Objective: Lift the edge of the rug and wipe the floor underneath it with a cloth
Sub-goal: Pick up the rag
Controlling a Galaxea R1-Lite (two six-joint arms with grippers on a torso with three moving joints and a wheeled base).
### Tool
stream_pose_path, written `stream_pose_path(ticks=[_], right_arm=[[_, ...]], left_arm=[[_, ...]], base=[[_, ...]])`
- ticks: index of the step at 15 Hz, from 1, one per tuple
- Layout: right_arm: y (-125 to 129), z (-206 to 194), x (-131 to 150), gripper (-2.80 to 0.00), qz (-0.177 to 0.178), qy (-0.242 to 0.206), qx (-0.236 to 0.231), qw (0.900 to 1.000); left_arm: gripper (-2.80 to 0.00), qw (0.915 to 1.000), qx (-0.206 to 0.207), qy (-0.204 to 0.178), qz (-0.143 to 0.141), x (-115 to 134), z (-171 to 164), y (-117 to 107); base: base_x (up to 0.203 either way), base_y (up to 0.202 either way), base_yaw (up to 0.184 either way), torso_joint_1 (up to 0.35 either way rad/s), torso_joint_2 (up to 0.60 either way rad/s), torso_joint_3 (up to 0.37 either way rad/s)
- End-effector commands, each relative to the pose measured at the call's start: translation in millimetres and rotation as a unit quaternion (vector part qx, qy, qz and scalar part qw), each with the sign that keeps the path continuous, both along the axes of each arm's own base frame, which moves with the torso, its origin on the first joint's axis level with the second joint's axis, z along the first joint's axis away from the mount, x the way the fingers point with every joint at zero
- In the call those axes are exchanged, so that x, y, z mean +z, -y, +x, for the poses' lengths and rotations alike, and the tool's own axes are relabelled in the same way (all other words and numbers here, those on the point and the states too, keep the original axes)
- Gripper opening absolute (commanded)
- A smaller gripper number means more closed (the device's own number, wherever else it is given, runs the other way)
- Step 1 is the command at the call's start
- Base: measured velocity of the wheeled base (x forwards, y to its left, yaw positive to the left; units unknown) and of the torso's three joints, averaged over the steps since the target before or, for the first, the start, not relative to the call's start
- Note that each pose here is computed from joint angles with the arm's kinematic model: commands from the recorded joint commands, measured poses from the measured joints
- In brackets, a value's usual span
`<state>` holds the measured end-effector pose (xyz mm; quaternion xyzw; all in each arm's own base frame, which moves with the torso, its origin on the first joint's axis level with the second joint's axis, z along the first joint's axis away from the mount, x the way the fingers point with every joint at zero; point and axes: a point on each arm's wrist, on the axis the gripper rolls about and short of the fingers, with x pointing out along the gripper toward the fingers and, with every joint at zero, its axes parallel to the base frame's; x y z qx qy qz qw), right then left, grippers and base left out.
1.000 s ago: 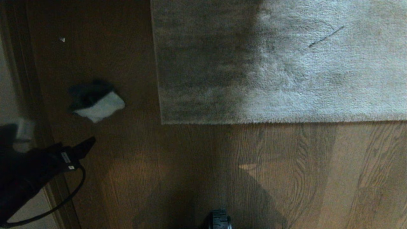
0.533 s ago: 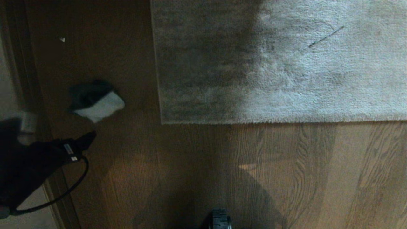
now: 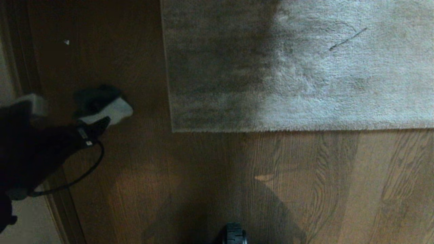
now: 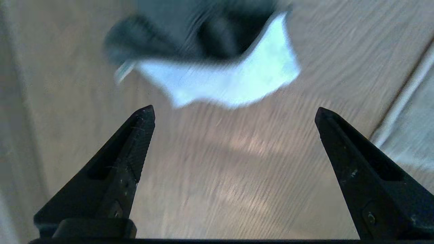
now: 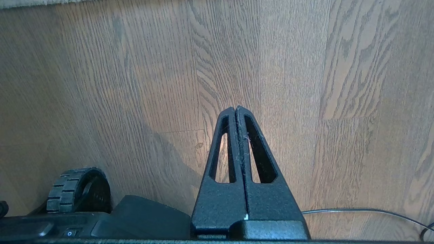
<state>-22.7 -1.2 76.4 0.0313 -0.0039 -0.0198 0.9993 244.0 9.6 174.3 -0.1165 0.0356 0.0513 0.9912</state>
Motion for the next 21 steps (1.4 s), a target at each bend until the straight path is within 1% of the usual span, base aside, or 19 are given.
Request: stream_pose_path(ticks=[1,6,10,13,15,19,21], right_arm=[[0.0,0.0,0.1,-2.8,0.0,0.001,0.0,1.0],[0.0,0.0,0.1,-2.8,0.0,0.001,0.0,1.0],[0.0,0.0,0.1,-2.8,0.0,0.001,0.0,1.0],[0.0,0.0,0.1,-2.8,0.0,0.001,0.0,1.0],[0.0,0.0,0.1,-2.8,0.0,0.001,0.0,1.0],[0.0,0.0,0.0,-2.8,0.0,0.0,0.0,1.0],[0.0,-0.1,0.0,-2.8,0.0,0.001,0.0,1.0]], left_arm=[[0.0,1.0,-0.008,0.001,-0.001,-0.3,15.7,6.5],[0.0,1.0,-0.005,-0.006,-0.002,-9.9,43.0,14.4],[0.0,0.9999,-0.002,-0.01,0.0,-27.3,62.5,14.5],[0.0,0.9999,0.014,0.004,0.003,-39.8,75.6,12.8],[0.0,0.9996,0.028,0.004,0.006,-46.5,81.4,11.3],[0.0,0.998,0.047,0.027,0.033,-50.0,93.1,-2.0],[0.0,0.9973,0.052,0.033,0.041,-54.2,96.1,-5.0]], base=[[0.0,0.0,0.0,0.0,0.0,0.0],[0.0,0.0,0.0,0.0,0.0,0.0],[0.0,0.0,0.0,0.0,0.0,0.0],[0.0,0.0,0.0,0.0,0.0,0.0],[0.0,0.0,0.0,0.0,0.0,0.0],[0.0,0.0,0.0,0.0,0.0,0.0],[0.0,0.0,0.0,0.0,0.0,0.0]])
